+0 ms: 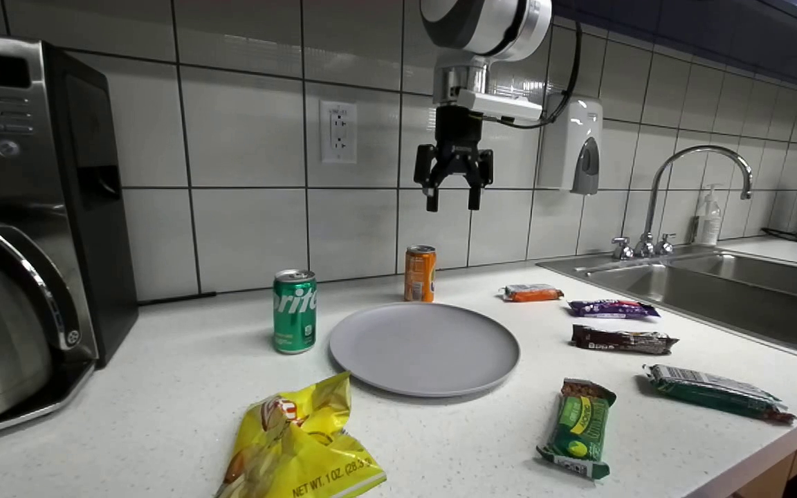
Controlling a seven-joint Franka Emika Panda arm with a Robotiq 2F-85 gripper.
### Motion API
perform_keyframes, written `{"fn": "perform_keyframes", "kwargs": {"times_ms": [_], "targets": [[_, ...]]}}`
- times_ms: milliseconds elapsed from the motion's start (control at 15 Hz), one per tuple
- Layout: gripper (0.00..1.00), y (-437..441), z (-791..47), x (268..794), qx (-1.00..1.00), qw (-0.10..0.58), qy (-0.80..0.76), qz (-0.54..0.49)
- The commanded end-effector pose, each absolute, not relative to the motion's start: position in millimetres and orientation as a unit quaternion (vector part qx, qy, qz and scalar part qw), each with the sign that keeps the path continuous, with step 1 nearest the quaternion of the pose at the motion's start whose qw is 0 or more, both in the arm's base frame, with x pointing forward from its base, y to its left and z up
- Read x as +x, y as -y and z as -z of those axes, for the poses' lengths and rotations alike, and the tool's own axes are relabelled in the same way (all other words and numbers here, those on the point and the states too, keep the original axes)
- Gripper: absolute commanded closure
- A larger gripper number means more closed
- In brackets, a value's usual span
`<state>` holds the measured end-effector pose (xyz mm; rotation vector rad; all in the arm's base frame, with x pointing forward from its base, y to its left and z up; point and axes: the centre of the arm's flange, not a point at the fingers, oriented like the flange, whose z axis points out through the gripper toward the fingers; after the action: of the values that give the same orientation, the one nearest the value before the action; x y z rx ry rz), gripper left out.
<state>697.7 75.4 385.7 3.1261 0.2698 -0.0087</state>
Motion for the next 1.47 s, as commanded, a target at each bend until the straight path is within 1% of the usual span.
{"fn": "perform_keyframes", "kwargs": {"times_ms": [0, 667, 1133, 1200, 1267, 1400], "targets": [[0.0, -61, -385, 666, 0.997, -0.005, -0.079, 0.006], [0.0, -12, -372, 646, 1.0, 0.017, -0.013, 0.017], [0.0, 20, -369, 641, 0.995, 0.036, 0.088, 0.014], [0.0, 21, -369, 640, 0.996, 0.029, 0.076, 0.02], [0.0, 19, -363, 654, 0.997, 0.027, 0.066, 0.022], [0.0, 20, -361, 653, 0.997, 0.027, 0.067, 0.024]]}}
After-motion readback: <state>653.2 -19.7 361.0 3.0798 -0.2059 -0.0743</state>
